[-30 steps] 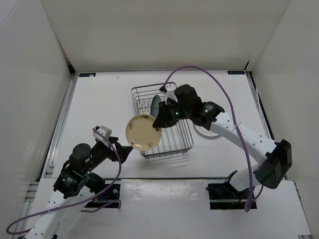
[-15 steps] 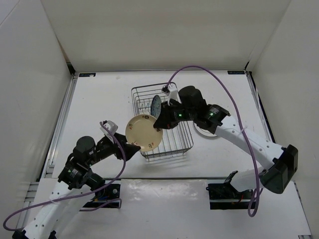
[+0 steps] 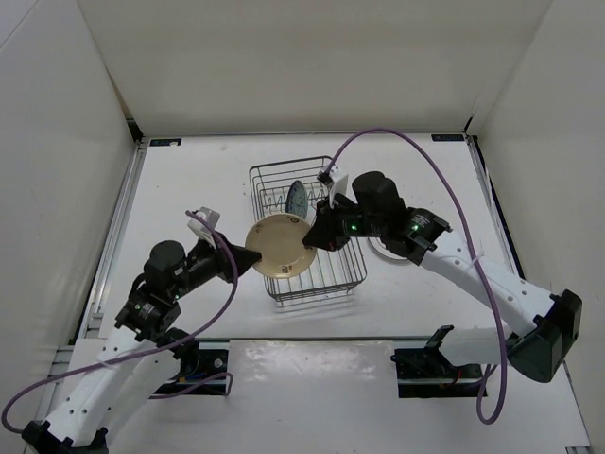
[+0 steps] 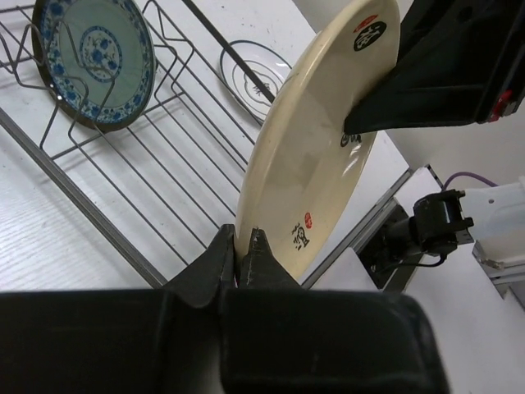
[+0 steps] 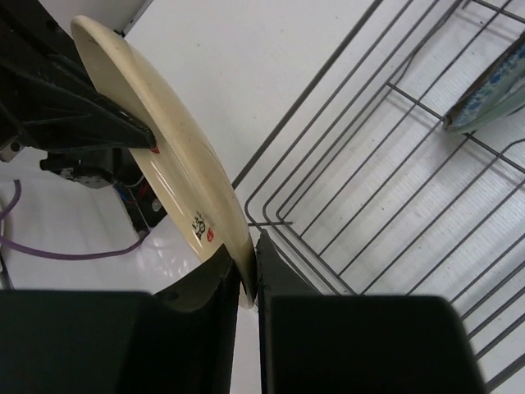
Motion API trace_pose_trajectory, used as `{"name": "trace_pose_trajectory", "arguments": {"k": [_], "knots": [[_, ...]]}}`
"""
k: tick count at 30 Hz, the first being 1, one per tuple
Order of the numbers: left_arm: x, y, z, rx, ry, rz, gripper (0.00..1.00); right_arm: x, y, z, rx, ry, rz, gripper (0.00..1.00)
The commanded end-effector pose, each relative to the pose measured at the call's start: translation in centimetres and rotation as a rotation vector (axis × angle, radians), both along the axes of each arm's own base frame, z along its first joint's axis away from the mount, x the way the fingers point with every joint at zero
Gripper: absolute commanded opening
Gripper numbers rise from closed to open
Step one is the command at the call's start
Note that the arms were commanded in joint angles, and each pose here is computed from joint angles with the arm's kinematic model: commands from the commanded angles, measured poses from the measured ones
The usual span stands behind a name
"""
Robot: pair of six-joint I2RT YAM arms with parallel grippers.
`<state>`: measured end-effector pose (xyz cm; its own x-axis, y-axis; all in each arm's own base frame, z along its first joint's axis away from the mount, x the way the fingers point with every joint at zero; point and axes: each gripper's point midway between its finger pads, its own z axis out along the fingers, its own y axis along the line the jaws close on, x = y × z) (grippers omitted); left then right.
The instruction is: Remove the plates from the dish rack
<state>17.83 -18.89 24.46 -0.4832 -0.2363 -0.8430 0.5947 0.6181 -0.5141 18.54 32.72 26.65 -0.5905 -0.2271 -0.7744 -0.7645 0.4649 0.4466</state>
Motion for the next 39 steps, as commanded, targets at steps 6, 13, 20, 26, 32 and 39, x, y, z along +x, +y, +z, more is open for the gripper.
{"name": "trace_pose_trajectory", "arguments": {"k": [6, 13, 20, 26, 32, 39], "knots": [[0.0, -2.4, 3.6, -0.092, -0.077, -0.108, 0.00, -0.5, 1.1, 1.6, 0.107, 0.049, -0.009, 0.00], [3.1, 2.8, 2.7, 0.143, -0.036, 0.195, 0.00, 1.8, -3.6, -0.4, -0.095, 0.005, -0.243, 0.56], [5.9, 10.6, 3.3, 0.394, -0.005, 0.599, 0.00, 3.5, -11.3, -0.8, -0.232, -0.103, -0.513, 0.87], [7.8, 12.7, 2.7, 0.465, 0.043, 0.746, 0.00, 2.6, -14.3, -0.7, -0.279, -0.138, -0.552, 0.90], [9.8, 13.2, 0.5, 0.464, 0.168, 0.787, 0.00, 1.4, -16.3, -1.5, -0.323, -0.146, -0.557, 0.90], [11.6, 16.3, -7.6, -0.009, 0.636, 0.769, 0.00, 0.7, -17.2, -2.7, -0.346, -0.130, -0.567, 0.90]]}}
